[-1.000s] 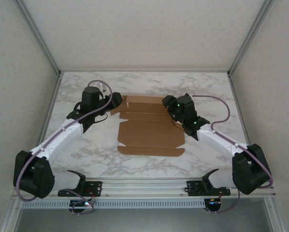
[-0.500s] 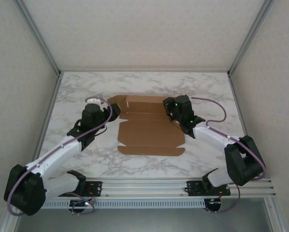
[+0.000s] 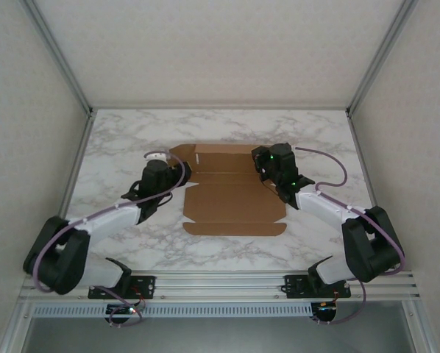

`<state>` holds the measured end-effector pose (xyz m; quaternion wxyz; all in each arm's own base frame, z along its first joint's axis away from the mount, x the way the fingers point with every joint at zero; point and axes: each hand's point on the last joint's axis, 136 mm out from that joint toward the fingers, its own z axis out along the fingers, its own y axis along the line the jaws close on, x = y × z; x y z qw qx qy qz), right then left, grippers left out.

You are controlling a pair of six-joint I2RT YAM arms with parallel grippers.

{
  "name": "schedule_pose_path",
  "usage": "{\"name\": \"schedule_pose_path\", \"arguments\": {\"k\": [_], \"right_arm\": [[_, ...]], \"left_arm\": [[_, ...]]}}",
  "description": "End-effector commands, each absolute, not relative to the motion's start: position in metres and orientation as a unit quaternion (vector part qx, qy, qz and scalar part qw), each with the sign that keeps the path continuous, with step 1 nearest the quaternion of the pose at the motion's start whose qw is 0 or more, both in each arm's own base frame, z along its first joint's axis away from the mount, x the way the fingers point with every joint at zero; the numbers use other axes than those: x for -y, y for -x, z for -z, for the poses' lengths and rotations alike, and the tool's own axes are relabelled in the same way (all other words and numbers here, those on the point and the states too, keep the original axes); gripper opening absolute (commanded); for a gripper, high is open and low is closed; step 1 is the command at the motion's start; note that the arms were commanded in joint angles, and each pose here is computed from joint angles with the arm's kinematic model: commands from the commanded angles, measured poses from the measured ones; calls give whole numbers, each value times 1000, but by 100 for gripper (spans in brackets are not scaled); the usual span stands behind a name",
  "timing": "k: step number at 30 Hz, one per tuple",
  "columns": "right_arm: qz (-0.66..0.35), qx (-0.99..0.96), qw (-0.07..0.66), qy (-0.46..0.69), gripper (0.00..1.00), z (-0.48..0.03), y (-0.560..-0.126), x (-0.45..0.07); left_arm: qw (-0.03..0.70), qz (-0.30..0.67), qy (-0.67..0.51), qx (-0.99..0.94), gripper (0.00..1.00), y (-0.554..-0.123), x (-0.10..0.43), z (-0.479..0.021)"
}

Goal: Fold the paper box

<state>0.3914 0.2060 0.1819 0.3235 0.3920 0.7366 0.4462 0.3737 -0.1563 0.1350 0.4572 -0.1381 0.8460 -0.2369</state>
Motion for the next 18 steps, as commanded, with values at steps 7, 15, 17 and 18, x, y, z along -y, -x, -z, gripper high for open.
{"name": "schedule_pose_path", "arguments": {"k": [7, 15, 17, 18], "right_arm": [[-428, -751, 318, -389, 11, -178, -389, -198], [-434, -754, 308, -384, 11, -175, -387, -203], [-436, -755, 307, -382, 11, -174, -387, -203], [-436, -755, 308, -381, 11, -175, -386, -203]], "left_arm": [[378, 265, 202, -864, 60, -393, 165, -93], [323, 248, 188, -894, 63, -412, 172, -52], [319, 238, 178, -900, 64, -419, 175, -49], [318, 236, 173, -902, 64, -421, 176, -48]]}}
